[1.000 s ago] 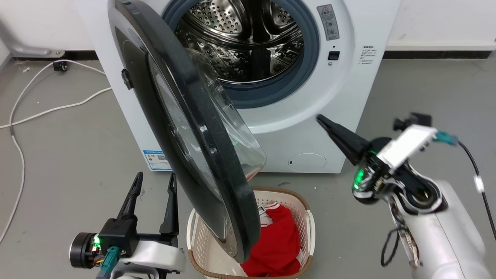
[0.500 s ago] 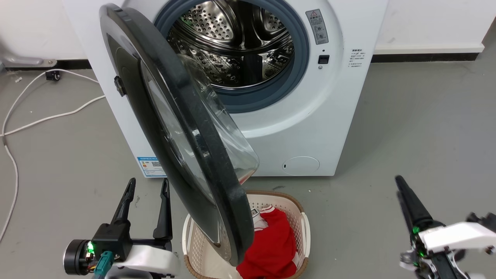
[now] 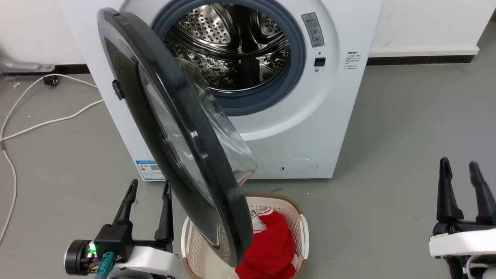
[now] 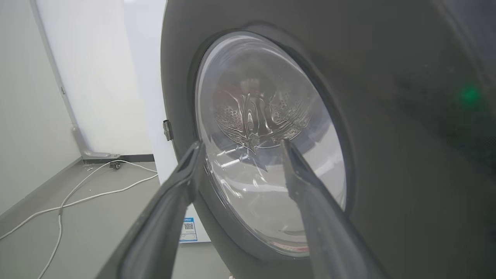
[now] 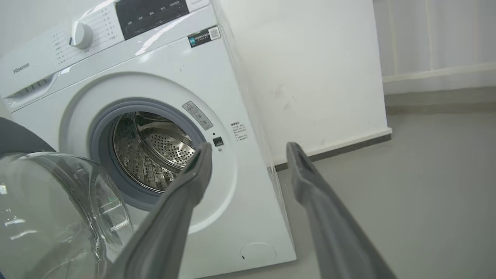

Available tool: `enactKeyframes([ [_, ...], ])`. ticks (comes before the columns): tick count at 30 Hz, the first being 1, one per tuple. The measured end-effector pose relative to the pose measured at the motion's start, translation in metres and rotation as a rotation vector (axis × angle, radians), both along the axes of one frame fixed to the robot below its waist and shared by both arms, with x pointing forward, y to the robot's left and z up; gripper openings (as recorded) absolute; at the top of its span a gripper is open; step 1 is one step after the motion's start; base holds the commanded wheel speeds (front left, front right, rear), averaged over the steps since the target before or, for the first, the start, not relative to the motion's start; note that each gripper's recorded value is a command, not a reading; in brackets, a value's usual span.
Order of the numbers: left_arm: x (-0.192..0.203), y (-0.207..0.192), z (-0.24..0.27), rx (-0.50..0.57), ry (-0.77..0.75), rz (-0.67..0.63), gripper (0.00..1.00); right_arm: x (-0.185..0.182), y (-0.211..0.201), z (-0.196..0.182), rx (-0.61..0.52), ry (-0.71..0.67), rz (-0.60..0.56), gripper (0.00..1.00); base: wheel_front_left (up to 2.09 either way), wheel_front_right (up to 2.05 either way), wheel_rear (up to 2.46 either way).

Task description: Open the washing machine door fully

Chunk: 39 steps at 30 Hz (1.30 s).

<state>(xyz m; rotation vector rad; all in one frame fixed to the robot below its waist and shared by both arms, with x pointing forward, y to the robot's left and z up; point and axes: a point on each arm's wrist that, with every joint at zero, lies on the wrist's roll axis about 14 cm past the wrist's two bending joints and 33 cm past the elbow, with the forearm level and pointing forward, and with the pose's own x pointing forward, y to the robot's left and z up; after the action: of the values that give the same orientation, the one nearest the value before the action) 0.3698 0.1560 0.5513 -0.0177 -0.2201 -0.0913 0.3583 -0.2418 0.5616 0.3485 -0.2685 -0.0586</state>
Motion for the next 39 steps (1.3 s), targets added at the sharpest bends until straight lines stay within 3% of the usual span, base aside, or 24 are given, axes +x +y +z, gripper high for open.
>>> enactKeyframes([
  [5, -0.001, 0.002, 0.000, 0.001, 0.001, 0.006, 1.00, -0.003, 0.020, 0.042, -0.269, -0.109, -0.014, 1.00, 0.00, 0.00, 0.00],
  [11, -0.002, 0.004, 0.000, 0.003, 0.001, 0.011, 1.00, -0.013, 0.045, 0.043, -0.433, -0.088, 0.016, 1.00, 0.00, 0.00, 0.00],
  [20, -0.001, 0.006, -0.001, 0.007, 0.001, 0.017, 1.00, -0.021, 0.058, -0.014, -0.389, 0.087, 0.084, 1.00, 0.00, 0.00, 0.00],
  [34, 0.000, 0.005, -0.002, 0.010, 0.004, 0.009, 1.00, -0.017, 0.057, -0.022, -0.359, 0.100, 0.086, 1.00, 0.00, 0.00, 0.00],
  [35, 0.000, 0.004, -0.002, 0.010, 0.005, 0.008, 0.81, -0.017, 0.057, -0.022, -0.357, 0.102, 0.086, 1.00, 0.00, 0.00, 0.00],
  [36, 0.000, 0.004, -0.002, 0.010, 0.005, 0.008, 0.19, -0.017, 0.057, -0.023, -0.355, 0.102, 0.086, 1.00, 0.00, 0.00, 0.00],
  [37, 0.000, 0.004, -0.002, 0.009, 0.005, 0.009, 0.00, -0.017, 0.057, -0.023, -0.355, 0.102, 0.087, 1.00, 0.00, 0.00, 0.00],
  [39, 0.000, 0.004, -0.003, 0.007, 0.008, 0.008, 0.00, -0.017, 0.057, -0.022, -0.355, 0.101, 0.087, 1.00, 0.00, 0.00, 0.00],
])
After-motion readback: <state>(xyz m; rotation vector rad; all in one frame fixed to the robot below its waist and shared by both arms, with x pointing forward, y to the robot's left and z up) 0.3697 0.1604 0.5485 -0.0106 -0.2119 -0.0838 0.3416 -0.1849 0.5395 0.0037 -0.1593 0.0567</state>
